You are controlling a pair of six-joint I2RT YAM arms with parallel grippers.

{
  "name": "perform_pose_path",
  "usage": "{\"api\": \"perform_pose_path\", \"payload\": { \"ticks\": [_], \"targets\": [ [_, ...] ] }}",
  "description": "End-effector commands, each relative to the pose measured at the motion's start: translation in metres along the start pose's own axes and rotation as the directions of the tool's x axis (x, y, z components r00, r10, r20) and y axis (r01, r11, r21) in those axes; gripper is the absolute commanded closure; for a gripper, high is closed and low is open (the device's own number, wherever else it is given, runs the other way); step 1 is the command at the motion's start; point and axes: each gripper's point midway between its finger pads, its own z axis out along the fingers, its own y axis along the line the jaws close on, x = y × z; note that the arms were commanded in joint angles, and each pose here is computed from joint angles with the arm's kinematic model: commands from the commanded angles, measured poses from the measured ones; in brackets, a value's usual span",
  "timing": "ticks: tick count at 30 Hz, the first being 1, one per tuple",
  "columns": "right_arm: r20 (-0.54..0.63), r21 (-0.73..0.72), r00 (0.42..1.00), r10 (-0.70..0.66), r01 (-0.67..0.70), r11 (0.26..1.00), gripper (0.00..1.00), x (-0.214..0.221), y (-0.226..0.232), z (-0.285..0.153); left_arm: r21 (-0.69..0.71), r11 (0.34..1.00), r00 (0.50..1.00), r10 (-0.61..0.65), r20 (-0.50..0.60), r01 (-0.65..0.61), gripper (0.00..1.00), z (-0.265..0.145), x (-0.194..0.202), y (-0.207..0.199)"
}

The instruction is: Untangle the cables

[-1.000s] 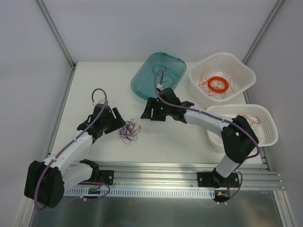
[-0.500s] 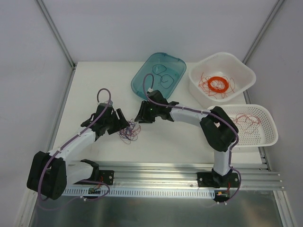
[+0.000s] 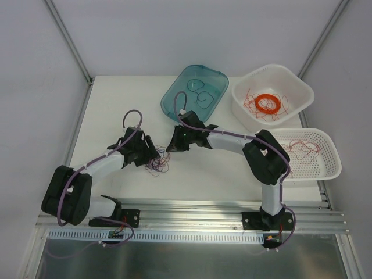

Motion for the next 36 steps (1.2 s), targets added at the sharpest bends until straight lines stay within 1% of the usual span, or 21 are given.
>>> {"api": "perform_pose_path", "payload": {
  "ticks": [1,2,3,5,6,8,10,12,14,16,17,18,19,21,25,26,28,32,34,35,36],
  "targets": [
    [0.072,-0.136,0.991,-0.11,0.119,0.983,0.99,-0.017,0.059,-0.051,-0.064,0.997,0.999,-0.034,0.04,0.037,0.4,0.01,-0.01,0.008],
    [0.08,-0.143,0.987,-0.142,0.152,0.978,0.99,-0.017,0.062,-0.059,-0.073,0.996,0.999,-0.041,0.034,0.043,0.42,0.013,-0.008,0.01],
    [0.096,-0.157,0.981,-0.168,0.182,0.971,0.99,-0.018,0.073,-0.076,-0.086,0.995,0.999,-0.046,0.022,0.048,0.45,0.016,-0.006,0.013],
    [0.119,-0.165,0.967,-0.223,0.241,0.956,0.99,-0.02,0.08,-0.094,-0.119,0.991,0.998,-0.056,0.029,0.059,0.46,0.019,-0.005,0.02],
    [0.143,-0.176,0.96,-0.24,0.264,0.948,0.99,-0.022,0.089,-0.114,-0.128,0.99,0.998,-0.058,0.028,0.061,0.47,0.021,-0.005,0.022],
    [0.176,-0.178,0.947,-0.268,0.299,0.938,0.99,-0.029,0.091,-0.136,-0.142,0.988,0.998,-0.058,0.026,0.061,0.48,0.021,-0.005,0.024],
    [0.215,-0.192,0.934,-0.285,0.326,0.926,0.99,-0.032,0.098,-0.168,-0.152,0.986,0.998,-0.059,0.029,0.062,0.5,0.021,-0.005,0.026],
    [0.249,-0.176,0.922,-0.296,0.344,0.922,0.99,-0.042,0.094,-0.192,-0.167,0.984,0.998,-0.054,0.035,0.059,0.51,0.019,-0.007,0.028],
    [0.335,-0.191,0.891,-0.305,0.381,0.904,0.99,-0.057,0.104,-0.236,-0.181,0.982,0.998,-0.048,0.039,0.054,0.52,0.017,-0.009,0.03],
    [0.361,-0.189,0.871,-0.332,0.417,0.889,0.99,-0.059,0.106,-0.265,-0.195,0.98,0.998,-0.039,0.055,0.049,0.53,0.016,-0.013,0.031],
    [0.43,-0.188,0.839,-0.334,0.445,0.875,0.99,-0.069,0.116,-0.298,-0.205,0.978,0.998,-0.035,0.056,0.045,0.53,0.015,-0.014,0.033],
    [0.438,-0.182,0.833,-0.338,0.45,0.874,0.99,-0.069,0.115,-0.311,-0.222,0.974,0.998,-0.029,0.06,0.042,0.54,0.015,-0.016,0.036],
    [0.461,-0.19,0.815,-0.352,0.478,0.858,0.99,-0.07,0.12,-0.326,-0.228,0.973,0.998,-0.03,0.062,0.043,0.54,0.014,-0.017,0.038],
    [0.538,-0.172,0.771,-0.342,0.497,0.85,0.99,-0.079,0.125,-0.37,-0.249,0.967,0.997,-0.029,0.065,0.045,0.54,0.013,-0.02,0.042],
    [0.647,-0.133,0.686,-0.334,0.533,0.836,0.99,-0.085,0.126,-0.43,-0.271,0.962,0.997,-0.025,0.079,0.045,0.54,0.009,-0.027,0.047],
    [0.653,-0.12,0.678,-0.338,0.533,0.837,0.99,-0.084,0.124,-0.436,-0.274,0.961,0.996,-0.025,0.083,0.046,0.54,0.008,-0.029,0.047],
    [0.685,-0.082,0.645,-0.338,0.529,0.844,0.99,-0.085,0.119,-0.454,-0.283,0.958,0.995,-0.021,0.099,0.048,0.54,0.005,-0.036,0.049],
    [0.714,-0.039,0.617,-0.331,0.507,0.861,0.99,-0.085,0.106,-0.468,-0.306,0.95,0.993,-0.021,0.114,0.055,0.53,0.001,-0.047,0.056],
    [0.709,-0.022,0.621,-0.334,0.493,0.87,0.99,-0.085,0.098,-0.467,-0.307,0.95,0.992,-0.026,0.126,0.064,0.53,-0.002,-0.053,0.057],
    [0.696,-0.012,0.637,-0.331,0.471,0.882,0.99,-0.084,0.09,-0.463,-0.299,0.952,0.991,-0.022,0.129,0.06,0.53,-0.004,-0.056,0.054],
    [0.693,0.01,0.635,-0.342,0.466,0.885,0.99,-0.085,0.085,-0.461,-0.288,0.956,0.991,-0.01,0.133,0.049,0.52,-0.005,-0.059,0.05]
  ]
}}
